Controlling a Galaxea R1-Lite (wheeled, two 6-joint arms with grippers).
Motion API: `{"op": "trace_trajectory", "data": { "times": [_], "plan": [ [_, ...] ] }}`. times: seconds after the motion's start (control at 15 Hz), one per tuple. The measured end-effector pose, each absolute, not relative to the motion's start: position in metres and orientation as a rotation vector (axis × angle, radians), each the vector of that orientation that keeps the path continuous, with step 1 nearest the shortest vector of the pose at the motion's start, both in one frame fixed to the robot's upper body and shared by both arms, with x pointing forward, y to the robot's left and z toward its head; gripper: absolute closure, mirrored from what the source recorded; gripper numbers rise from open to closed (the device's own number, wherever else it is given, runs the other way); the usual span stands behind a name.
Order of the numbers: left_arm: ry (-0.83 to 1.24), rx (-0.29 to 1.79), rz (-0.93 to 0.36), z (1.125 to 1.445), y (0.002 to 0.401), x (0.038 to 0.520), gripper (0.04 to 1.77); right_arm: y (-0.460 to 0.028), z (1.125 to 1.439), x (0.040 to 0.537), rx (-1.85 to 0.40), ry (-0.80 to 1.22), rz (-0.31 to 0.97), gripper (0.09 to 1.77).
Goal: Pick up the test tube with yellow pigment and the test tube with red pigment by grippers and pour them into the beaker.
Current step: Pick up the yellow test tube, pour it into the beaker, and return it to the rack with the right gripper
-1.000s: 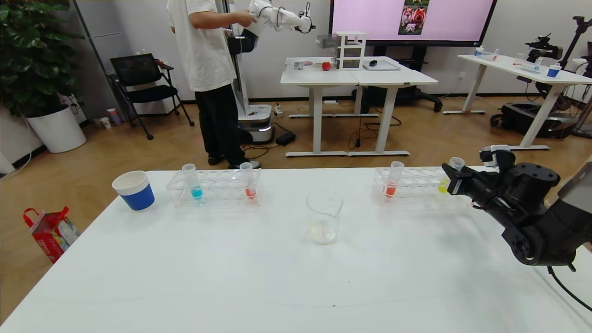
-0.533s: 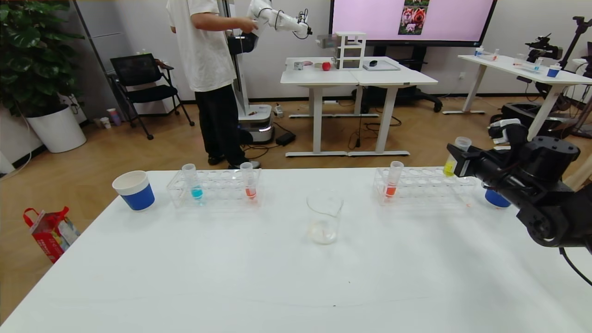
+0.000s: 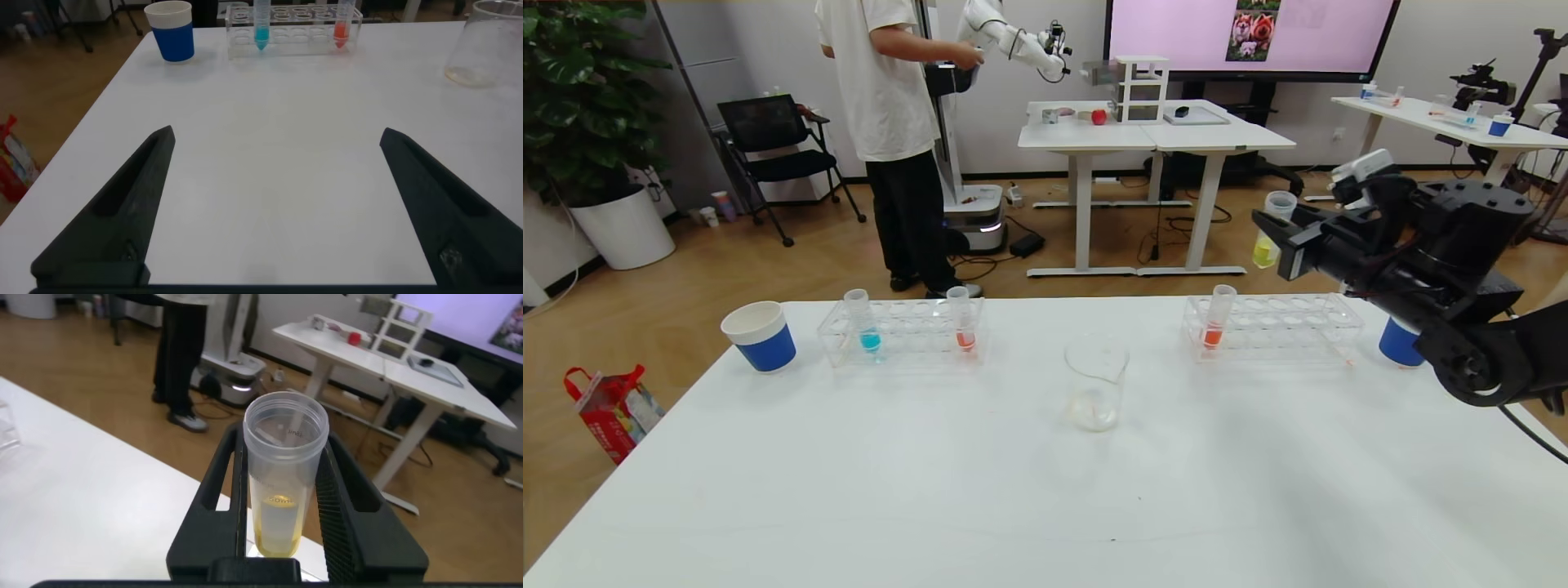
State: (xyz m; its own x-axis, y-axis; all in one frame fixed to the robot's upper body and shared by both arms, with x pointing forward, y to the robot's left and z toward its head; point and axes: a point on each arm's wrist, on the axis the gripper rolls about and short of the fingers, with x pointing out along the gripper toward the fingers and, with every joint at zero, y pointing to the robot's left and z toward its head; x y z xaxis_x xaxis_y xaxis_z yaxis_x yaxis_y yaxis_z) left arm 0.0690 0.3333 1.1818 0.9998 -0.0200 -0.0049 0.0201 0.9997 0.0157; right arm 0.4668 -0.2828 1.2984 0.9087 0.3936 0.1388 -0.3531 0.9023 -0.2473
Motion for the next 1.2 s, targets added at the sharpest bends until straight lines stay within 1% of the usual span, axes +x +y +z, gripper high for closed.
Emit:
{"op": "trace_trajectory", "data": {
  "times": [0.2,0.27,0.4,0.6,0.8,1.0,1.2],
  "plan": [
    [0.004,0.015,-0.020,1.182,0.333,0.069,0.06,-0.232,1.301,0.455,-0.290,-0.250,0.567,1.34],
    [0.005,0.015,-0.020,1.182,0.333,0.069,0.06,-0.216,1.299,0.451,-0.340,-0.301,0.635,1.34],
    [0.005,0.015,-0.020,1.182,0.333,0.069,0.06,-0.200,1.294,0.448,-0.399,-0.399,0.713,1.34],
    [0.004,0.015,-0.020,1.182,0.333,0.069,0.06,-0.182,1.272,0.453,-0.536,-0.526,0.743,1.34],
    [0.005,0.015,-0.020,1.182,0.333,0.069,0.06,-0.171,1.248,0.457,-0.622,-0.535,0.796,1.34],
    [0.005,0.015,-0.020,1.182,0.333,0.069,0.06,-0.165,1.238,0.459,-0.718,-0.570,0.792,1.34],
    [0.004,0.015,-0.020,1.182,0.333,0.069,0.06,-0.164,1.234,0.462,-0.846,-0.667,0.859,1.34]
  ]
}}
